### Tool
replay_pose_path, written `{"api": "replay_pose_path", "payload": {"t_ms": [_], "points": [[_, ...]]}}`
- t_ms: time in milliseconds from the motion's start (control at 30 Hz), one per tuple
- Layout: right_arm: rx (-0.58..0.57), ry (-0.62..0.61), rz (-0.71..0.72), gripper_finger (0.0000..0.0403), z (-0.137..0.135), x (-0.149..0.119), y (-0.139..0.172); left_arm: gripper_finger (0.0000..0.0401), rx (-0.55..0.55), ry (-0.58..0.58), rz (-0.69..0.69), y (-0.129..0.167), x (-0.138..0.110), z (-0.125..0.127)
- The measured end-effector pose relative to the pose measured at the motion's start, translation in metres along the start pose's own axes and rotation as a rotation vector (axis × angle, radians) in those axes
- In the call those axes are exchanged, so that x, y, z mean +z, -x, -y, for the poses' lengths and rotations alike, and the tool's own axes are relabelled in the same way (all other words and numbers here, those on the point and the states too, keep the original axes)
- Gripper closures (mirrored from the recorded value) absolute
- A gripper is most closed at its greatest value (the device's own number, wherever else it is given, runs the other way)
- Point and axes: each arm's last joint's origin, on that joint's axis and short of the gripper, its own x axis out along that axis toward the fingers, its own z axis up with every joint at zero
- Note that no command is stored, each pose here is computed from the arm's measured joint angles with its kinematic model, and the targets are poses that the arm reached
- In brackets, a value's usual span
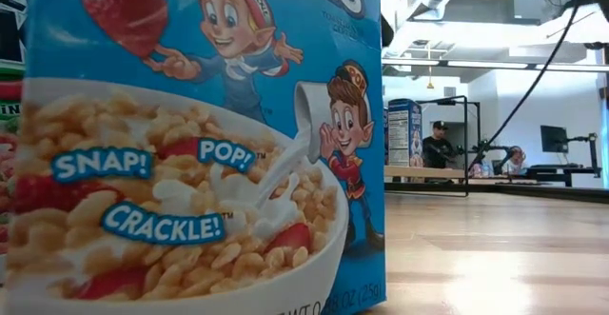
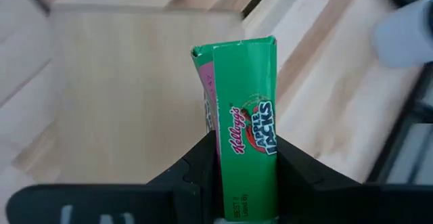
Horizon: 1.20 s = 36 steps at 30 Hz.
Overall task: Stack cereal on shelf
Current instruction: Put the middle green cereal box on the shelf
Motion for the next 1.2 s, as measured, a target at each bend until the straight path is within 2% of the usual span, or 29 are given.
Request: {"api": "replay_pose_path", "payload": {"t_ms": [200,467,633,967,1100,1200], "points": [[0.09,0.047,0.001,0.0278,0.004,-0.01,-0.012,0.0108,0.025,0.027,0.017,-0.003,0.003,-0.003],[0.08,0.074,0.072,0.0278,0.009,-0.01,-0.005,0.0108,0.083,0.049,0.061,-0.008,0.008,-0.009],[0.114,0.078,0.074,0.0278,0.008,-0.012,-0.016,0.0108,0.101,0.055,0.07,-0.01,0.011,-0.012],[0.126,0.089,0.102,0.0278,0.01,-0.013,-0.015,0.0108,0.115,0.044,0.075,-0.011,0.011,-0.014],[0.152,0.077,0.101,0.0278,0.01,-0.016,-0.029,0.0108,0.118,0.041,0.074,-0.011,0.011,-0.014],[0.135,0.07,0.111,0.0278,0.012,-0.014,-0.027,0.0108,0.119,0.041,0.073,-0.011,0.011,-0.014]]}}
